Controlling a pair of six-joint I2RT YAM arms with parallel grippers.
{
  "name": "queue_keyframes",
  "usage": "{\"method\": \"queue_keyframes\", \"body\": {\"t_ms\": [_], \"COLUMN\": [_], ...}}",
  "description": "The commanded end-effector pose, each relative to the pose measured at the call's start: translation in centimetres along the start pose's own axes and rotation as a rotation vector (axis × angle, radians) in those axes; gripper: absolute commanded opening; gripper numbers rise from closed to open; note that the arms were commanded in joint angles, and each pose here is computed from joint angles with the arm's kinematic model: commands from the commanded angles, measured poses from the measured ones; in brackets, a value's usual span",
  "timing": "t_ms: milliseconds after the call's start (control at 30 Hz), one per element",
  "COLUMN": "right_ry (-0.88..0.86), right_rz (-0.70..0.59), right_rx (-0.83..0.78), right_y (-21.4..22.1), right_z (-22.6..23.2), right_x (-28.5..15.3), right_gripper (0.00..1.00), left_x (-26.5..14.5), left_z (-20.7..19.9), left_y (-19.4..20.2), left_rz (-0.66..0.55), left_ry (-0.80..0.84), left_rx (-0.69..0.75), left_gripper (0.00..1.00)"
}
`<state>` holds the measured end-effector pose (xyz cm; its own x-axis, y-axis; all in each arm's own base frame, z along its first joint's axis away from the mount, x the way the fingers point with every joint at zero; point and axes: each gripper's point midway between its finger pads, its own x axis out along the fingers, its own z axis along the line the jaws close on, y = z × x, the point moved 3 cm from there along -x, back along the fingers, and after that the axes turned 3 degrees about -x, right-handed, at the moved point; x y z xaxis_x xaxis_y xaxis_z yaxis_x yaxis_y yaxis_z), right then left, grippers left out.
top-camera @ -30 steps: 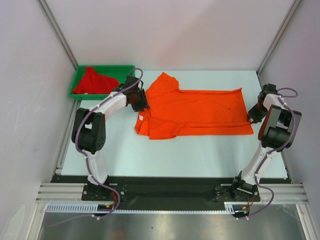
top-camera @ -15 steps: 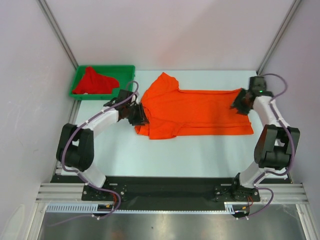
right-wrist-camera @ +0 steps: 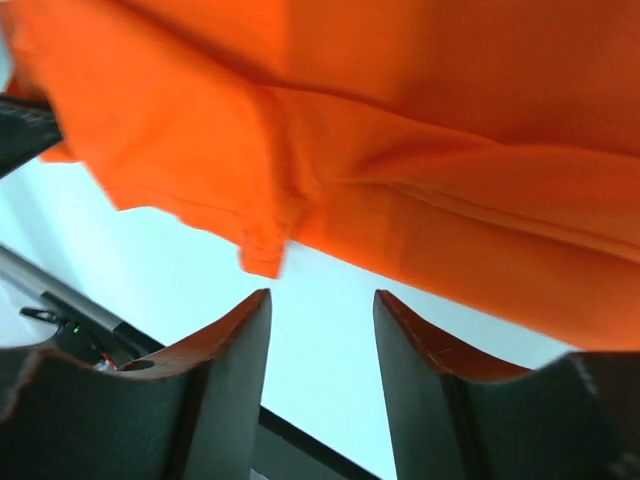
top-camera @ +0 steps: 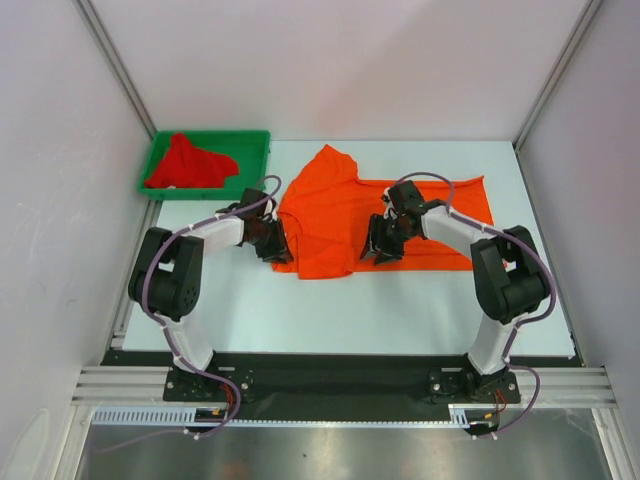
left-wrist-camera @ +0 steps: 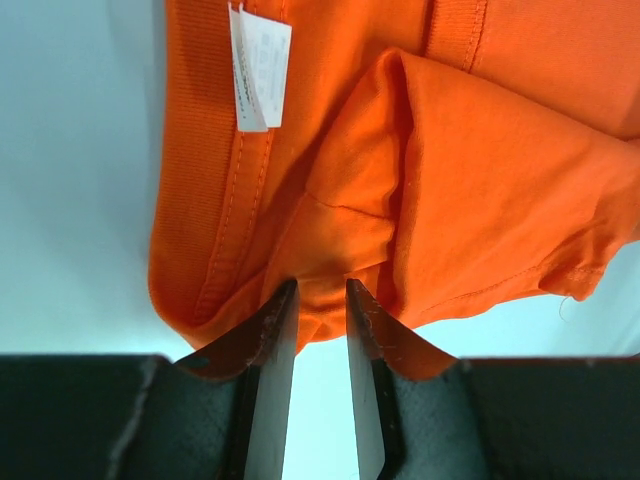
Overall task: Fold and stack the t-shirts
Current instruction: Fold the tshirt
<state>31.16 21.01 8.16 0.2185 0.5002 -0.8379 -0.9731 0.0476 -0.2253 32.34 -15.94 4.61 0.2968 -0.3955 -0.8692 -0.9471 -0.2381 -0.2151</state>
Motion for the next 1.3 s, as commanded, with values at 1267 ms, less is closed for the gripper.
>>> {"method": "queue_keyframes", "body": {"t_ms": [1267], "right_ry": [-0.237], "right_rz": [0.117], "right_rx": [0.047], "right_y": [2.0], "right_z": [4.3], "right_x": [4.6], "right_gripper": [0.36], "left_x": [1.0], "left_z": [-3.1], "left_y": [4.7], "left_rz": [0.072], "left_ry": [0.107], "left_rx": [0.021], "left_gripper": [0.51]}}
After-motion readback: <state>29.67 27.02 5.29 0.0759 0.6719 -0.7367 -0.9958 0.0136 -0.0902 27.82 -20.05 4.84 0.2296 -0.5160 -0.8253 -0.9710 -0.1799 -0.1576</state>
